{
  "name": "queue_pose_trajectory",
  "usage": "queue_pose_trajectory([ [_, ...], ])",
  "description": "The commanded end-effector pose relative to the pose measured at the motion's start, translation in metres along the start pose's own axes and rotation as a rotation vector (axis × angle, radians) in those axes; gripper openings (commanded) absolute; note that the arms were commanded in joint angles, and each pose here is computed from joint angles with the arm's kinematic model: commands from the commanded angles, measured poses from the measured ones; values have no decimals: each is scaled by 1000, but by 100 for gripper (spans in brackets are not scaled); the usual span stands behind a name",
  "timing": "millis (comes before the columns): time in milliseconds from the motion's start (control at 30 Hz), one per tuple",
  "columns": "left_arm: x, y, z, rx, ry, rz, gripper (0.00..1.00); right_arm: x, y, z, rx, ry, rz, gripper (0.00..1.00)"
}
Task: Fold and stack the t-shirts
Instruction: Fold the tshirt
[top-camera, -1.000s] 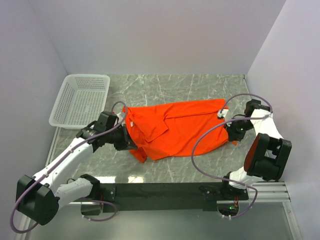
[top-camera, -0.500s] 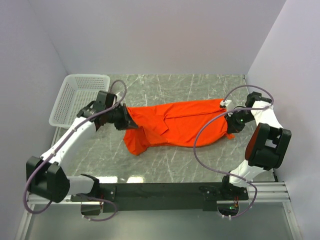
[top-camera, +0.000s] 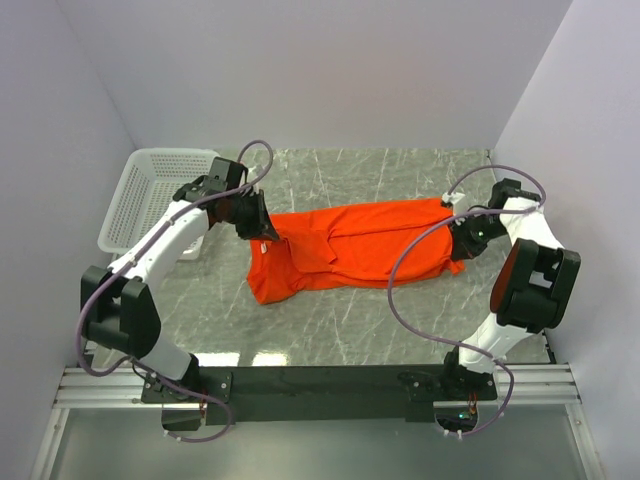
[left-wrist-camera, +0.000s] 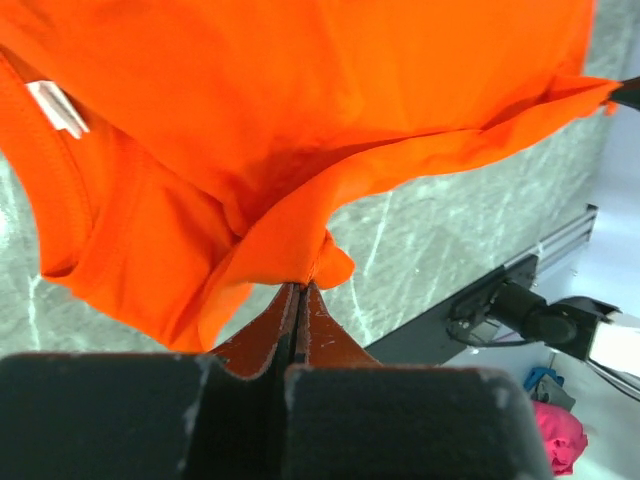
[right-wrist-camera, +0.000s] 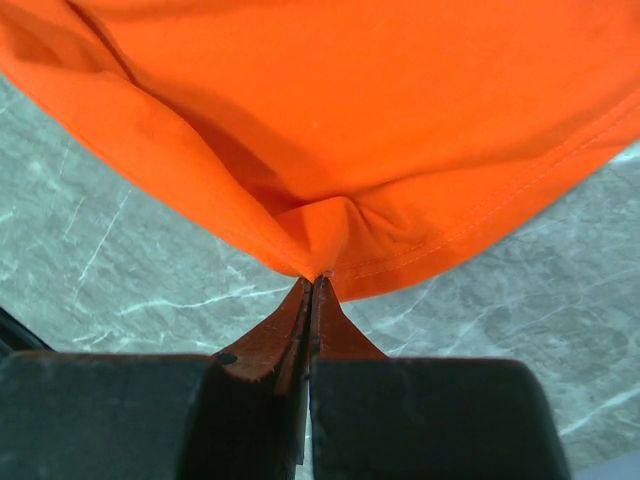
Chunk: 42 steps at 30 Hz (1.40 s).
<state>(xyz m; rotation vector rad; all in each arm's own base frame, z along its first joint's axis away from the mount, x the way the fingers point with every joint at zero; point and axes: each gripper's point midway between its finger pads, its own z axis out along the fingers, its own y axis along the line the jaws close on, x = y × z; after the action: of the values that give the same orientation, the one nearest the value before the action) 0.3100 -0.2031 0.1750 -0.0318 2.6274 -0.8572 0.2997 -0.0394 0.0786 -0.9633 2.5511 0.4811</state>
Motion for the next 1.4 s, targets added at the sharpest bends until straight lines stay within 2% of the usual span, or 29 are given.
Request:
queue_pose_trajectory([
  [0, -19, 2, -3, -19, -43, 26, 1, -27, -19, -10, 68, -68, -2, 0],
  [233, -40, 12, 13, -38, -59, 8, 1, -36, -28, -4, 52, -65, 49, 0],
  [533, -84, -1, 20, -19, -116, 45, 1, -43, -37, 8, 81, -48, 90, 0],
  [767, -89, 11, 35, -47, -87, 40, 1, -49, -50, 7, 121, -53, 119, 0],
  [1367, -114, 54, 55, -102, -101, -34, 1, -54, -79, 20, 162, -30, 231, 0],
])
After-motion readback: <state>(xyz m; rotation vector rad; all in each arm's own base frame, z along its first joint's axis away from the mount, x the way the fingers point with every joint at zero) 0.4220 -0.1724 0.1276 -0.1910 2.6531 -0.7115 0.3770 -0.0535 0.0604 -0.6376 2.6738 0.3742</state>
